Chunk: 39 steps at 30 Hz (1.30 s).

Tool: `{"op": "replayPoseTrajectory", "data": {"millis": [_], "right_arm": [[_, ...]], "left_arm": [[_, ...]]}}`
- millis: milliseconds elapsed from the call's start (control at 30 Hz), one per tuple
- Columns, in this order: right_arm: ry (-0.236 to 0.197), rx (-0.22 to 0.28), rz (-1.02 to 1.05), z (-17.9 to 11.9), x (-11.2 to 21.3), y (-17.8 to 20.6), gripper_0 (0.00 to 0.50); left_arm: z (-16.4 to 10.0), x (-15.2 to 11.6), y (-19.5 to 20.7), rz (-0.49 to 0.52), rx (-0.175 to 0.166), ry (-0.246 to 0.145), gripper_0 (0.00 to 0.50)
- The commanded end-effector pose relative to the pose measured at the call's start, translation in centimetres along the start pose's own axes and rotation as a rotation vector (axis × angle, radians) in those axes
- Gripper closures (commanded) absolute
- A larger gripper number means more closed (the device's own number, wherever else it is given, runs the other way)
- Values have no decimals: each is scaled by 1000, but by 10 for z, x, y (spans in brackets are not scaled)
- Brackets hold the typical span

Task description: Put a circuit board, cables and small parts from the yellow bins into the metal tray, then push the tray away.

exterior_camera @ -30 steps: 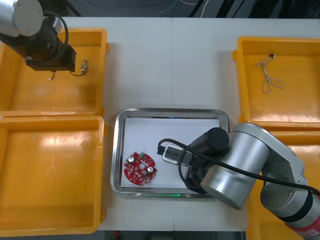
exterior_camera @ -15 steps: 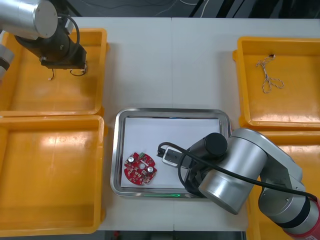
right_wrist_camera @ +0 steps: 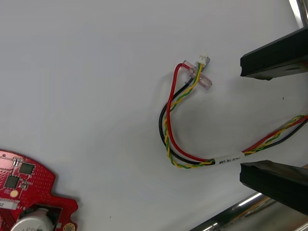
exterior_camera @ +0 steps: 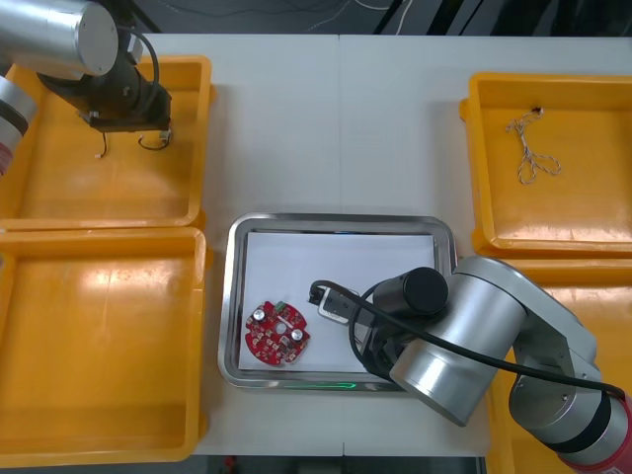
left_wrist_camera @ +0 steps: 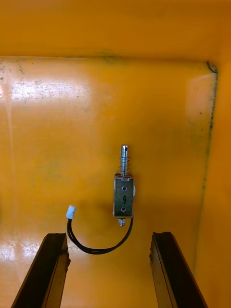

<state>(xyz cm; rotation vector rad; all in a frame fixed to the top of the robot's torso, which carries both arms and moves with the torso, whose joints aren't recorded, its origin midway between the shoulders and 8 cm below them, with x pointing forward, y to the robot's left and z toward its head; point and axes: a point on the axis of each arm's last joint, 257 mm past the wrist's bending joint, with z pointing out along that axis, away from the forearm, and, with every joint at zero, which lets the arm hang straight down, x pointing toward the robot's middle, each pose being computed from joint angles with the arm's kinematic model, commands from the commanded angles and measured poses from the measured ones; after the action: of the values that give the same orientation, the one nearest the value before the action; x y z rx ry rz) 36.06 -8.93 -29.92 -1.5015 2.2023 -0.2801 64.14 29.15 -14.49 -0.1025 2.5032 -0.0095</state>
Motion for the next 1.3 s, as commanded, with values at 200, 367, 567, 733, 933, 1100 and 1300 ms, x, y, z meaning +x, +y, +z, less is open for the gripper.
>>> {"op": "replayPoseTrajectory", "data": {"millis": [200, 367, 567, 733, 933, 1100, 1300], "right_arm": [[-39, 29, 25, -20, -25, -16, 0], [-22, 65, 82, -48, -26, -45, 0], [-67, 83, 154, -81, -29, -76, 0], [-174, 111, 207, -115, -44, -109, 0], [-234, 148, 287, -143, -36, -152, 0], [-223, 200, 343, -159, -5, -186, 0], [-215, 261, 405, -178, 23, -216, 0]], "left_arm": [[-7, -45, -32, 147, 12, -85, 0], [3, -47, -38, 145, 23, -101, 0], [7, -44, -39, 163, 14, -95, 0], [13, -39, -34, 186, -13, -86, 0], [21, -35, -32, 187, -16, -84, 0], [25, -31, -31, 188, -15, -77, 0], [30, -27, -31, 197, -19, -75, 0]]}}
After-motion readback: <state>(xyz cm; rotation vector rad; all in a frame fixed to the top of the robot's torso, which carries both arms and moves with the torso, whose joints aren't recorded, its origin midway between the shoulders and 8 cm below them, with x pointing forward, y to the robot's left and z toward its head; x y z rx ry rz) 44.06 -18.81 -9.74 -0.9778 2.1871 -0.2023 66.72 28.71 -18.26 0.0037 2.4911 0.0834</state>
